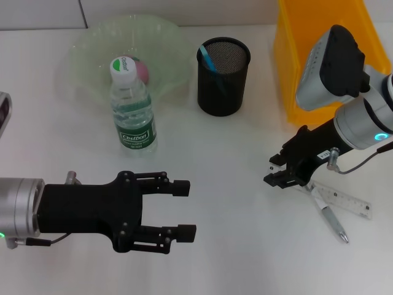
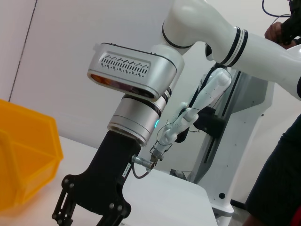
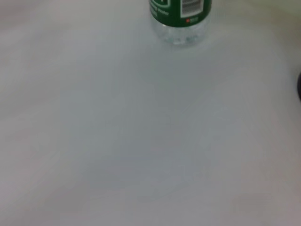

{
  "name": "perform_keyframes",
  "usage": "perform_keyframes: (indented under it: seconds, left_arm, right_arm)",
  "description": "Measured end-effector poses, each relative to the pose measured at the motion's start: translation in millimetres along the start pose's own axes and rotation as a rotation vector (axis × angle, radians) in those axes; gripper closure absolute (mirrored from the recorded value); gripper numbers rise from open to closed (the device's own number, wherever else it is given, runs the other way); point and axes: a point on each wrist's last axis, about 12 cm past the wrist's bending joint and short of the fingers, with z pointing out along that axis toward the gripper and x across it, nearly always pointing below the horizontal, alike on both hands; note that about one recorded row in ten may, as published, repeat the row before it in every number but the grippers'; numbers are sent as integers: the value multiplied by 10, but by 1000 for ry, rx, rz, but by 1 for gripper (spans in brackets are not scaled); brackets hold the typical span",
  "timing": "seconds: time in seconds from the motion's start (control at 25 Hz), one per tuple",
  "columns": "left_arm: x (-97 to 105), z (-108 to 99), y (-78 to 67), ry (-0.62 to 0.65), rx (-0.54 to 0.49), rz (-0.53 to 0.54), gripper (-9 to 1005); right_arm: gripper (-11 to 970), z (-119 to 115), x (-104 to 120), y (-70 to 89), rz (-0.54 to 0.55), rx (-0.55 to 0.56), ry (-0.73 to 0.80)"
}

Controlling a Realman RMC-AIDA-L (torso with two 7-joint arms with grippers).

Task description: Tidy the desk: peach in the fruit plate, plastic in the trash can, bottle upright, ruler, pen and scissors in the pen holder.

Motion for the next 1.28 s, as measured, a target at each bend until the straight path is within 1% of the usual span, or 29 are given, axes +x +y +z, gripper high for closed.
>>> perform_keyframes:
  seconds: [0.12, 0.2, 0.24, 0.28, 0.32, 0.4, 0.44, 0.48, 0.52, 0.6, 0.64, 0.68, 0.76, 0.8, 0.84, 0.88, 1.0, 1.04, 1.08, 1.24, 1.28]
  left_arm:
    - [5, 4, -14, -4, 8, -3, 212]
    - [4, 4, -16, -5, 9, -3, 212]
    - [4, 4, -16, -5, 9, -3, 212]
    - [2, 3, -17, -7, 9, -3, 212]
    - [2, 3, -17, -7, 9, -3, 212]
    - [-1, -2, -17, -10, 8, -2, 212]
    - [-1, -2, -17, -10, 8, -2, 212]
    - [-3, -4, -19, -12, 9, -2, 212]
    - [-4, -4, -21, -13, 11, -2, 212]
    - [-5, -5, -23, -14, 13, -2, 212]
    - [-5, -5, -23, -14, 13, -2, 212]
    - [-5, -4, -24, -14, 14, -2, 212]
    - [-4, -4, -24, -13, 15, -3, 212]
    - [-7, -3, -22, -13, 16, -3, 212]
    - [-7, -3, -22, -13, 16, -3, 212]
    - [-7, -3, -22, -13, 16, -3, 212]
    - [3, 2, -12, -11, 8, -8, 212]
    - [-1, 3, -5, -10, 7, -8, 212]
    - [-1, 3, -5, -10, 7, -8, 212]
    - [4, -9, -6, -13, 1, -8, 212]
    - [7, -15, -6, -15, -3, -7, 212]
  right_arm:
    - [570, -19, 1, 2, -1, 4, -5]
    - [570, -52, -6, 4, -2, 13, -21]
    - [571, -160, -21, -8, 17, 26, -78]
    - [571, -160, -21, -8, 17, 26, -78]
    - [571, -246, -32, -26, 36, 34, -121]
    - [571, -482, -54, -58, 87, 41, -226]
    - [571, -760, -65, -98, 141, 62, -360]
    - [572, -760, -65, -98, 141, 62, -360]
    - [572, -882, -63, -114, 162, 72, -432]
    - [568, -1043, -53, -153, 203, 85, -571]
    - [564, -1122, -42, -220, 255, 89, -711]
    - [559, -1122, -42, -220, 255, 89, -711]
    - [551, -1094, -27, -306, 306, 91, -822]
    - [547, -1053, -34, -360, 322, 97, -878]
    - [543, -923, -61, -462, 343, 113, -971]
    - [538, -923, -61, -462, 343, 113, -971]
    - [526, -643, -191, -605, 354, 141, -1088]
    - [522, -446, -292, -659, 365, 151, -1124]
    - [518, -446, -292, -659, 365, 151, -1124]
    - [501, -174, -465, -695, 335, 223, -1145]
    - [497, -174, -465, -695, 335, 223, -1145]
